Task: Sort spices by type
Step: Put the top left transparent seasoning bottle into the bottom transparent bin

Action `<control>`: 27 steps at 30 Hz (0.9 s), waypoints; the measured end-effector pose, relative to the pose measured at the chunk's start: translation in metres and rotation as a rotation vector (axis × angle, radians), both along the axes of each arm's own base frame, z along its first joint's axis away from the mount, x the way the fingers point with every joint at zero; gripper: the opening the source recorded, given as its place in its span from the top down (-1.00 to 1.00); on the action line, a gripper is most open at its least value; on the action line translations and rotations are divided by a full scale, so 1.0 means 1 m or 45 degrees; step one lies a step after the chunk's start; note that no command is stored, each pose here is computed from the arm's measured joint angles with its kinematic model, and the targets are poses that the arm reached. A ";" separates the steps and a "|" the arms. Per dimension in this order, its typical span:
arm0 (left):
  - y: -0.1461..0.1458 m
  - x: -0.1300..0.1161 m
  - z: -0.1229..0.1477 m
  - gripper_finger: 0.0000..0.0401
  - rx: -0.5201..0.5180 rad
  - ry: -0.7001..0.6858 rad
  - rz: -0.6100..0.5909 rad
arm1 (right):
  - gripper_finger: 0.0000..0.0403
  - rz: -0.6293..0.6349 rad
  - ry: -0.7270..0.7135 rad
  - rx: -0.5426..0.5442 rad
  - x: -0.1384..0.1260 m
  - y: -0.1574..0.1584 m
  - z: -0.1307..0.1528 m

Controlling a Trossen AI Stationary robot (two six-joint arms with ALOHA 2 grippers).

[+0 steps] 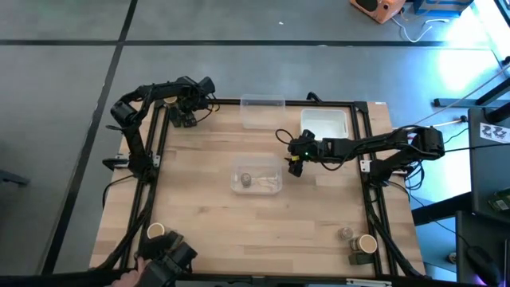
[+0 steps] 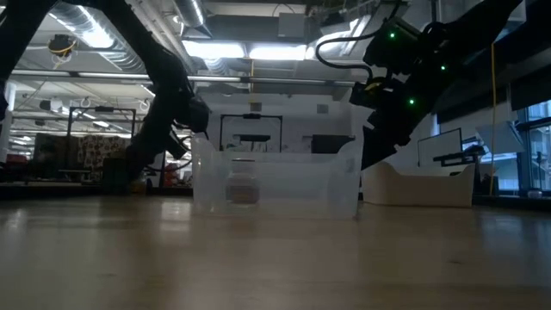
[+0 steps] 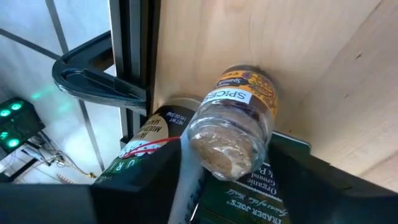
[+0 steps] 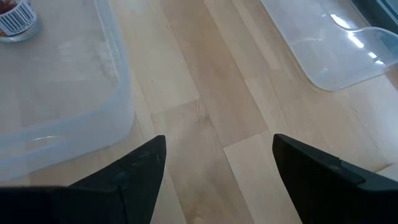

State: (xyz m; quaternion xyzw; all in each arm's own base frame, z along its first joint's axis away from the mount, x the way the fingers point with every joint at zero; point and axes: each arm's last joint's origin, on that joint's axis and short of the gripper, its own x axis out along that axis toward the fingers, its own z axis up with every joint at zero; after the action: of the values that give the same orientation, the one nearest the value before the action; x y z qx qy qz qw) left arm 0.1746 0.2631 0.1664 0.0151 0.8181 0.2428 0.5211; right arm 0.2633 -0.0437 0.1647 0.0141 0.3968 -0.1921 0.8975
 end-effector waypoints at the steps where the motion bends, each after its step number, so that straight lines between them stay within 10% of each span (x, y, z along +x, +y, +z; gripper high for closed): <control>1: 0.000 0.000 0.000 -0.06 0.001 -0.001 0.000 | -0.46 0.000 0.000 0.000 0.000 0.000 0.000; 11: 0.000 0.001 0.004 0.49 0.025 0.007 0.007 | -0.46 0.000 0.001 0.000 0.000 0.000 0.000; 27: -0.005 0.018 0.016 0.75 0.026 -0.065 -0.035 | -0.46 0.001 0.001 -0.001 0.000 0.000 0.000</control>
State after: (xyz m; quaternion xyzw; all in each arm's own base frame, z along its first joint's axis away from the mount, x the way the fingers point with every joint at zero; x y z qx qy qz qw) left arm 0.1927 0.2584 0.1820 0.0255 0.8018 0.2441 0.5448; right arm 0.2632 -0.0437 0.1646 0.0134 0.3972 -0.1918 0.8973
